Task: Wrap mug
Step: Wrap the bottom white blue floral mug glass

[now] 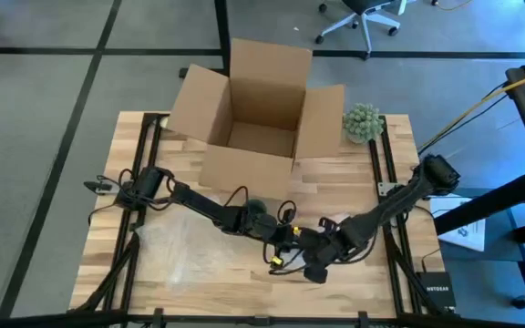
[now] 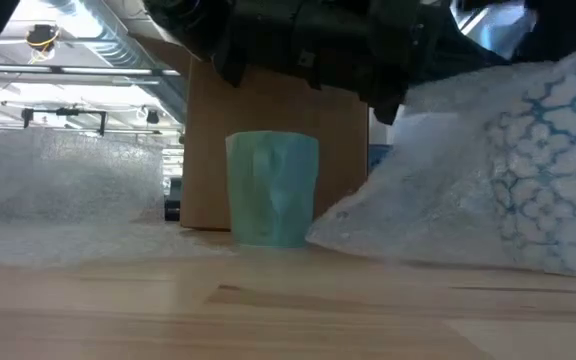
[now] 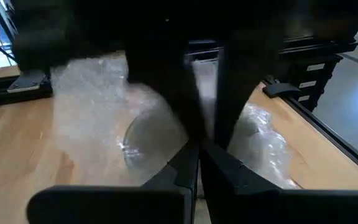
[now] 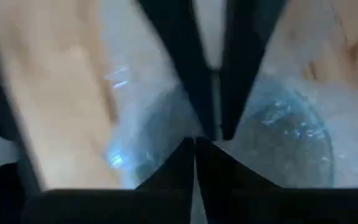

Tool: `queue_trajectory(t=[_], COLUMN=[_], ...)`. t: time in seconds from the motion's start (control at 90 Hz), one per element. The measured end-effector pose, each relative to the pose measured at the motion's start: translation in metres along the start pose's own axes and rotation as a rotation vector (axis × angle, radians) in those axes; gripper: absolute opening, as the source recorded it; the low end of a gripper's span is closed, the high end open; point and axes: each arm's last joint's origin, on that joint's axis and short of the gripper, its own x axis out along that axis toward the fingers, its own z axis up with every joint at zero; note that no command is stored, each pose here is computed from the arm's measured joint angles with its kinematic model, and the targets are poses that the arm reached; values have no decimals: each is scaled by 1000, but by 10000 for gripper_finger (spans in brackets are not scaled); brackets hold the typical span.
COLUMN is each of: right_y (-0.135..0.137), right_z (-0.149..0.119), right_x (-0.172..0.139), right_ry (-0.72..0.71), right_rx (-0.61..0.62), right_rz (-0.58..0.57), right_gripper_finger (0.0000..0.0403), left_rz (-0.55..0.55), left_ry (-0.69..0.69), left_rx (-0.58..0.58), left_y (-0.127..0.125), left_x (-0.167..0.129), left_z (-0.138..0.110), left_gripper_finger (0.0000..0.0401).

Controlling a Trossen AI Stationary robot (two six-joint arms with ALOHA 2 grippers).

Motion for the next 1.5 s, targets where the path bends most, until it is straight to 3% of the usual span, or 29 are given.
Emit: queue_trajectory(t=[0.256, 0.489, 0.756, 0.978, 1.3, 1.5], right_y=[2, 18, 17, 16, 2, 1], right_z=[2, 11, -4, -14, 5, 15], right_x=[2, -49, -87, -49, 13, 19], right_ry=[-16, -60, -80, -47, 2, 38], right_rx=[-8, -23, -5, 20, -13, -47], right_rz=[-11, 43, -110, -105, -86, -59], right_gripper_finger=[1, 0, 0, 0, 0, 0], left_rz=[0, 0, 0, 0, 1, 0], left_ry=[0, 0, 0, 0, -11, -4], left_rx=[0, 0, 0, 0, -1, 0], left_y=[0, 0, 0, 0, 0, 0], left_x=[0, 0, 0, 0, 0, 0], left_z=[0, 0, 0, 0, 1, 0], left_gripper_finger=[0, 0, 0, 0, 0, 0])
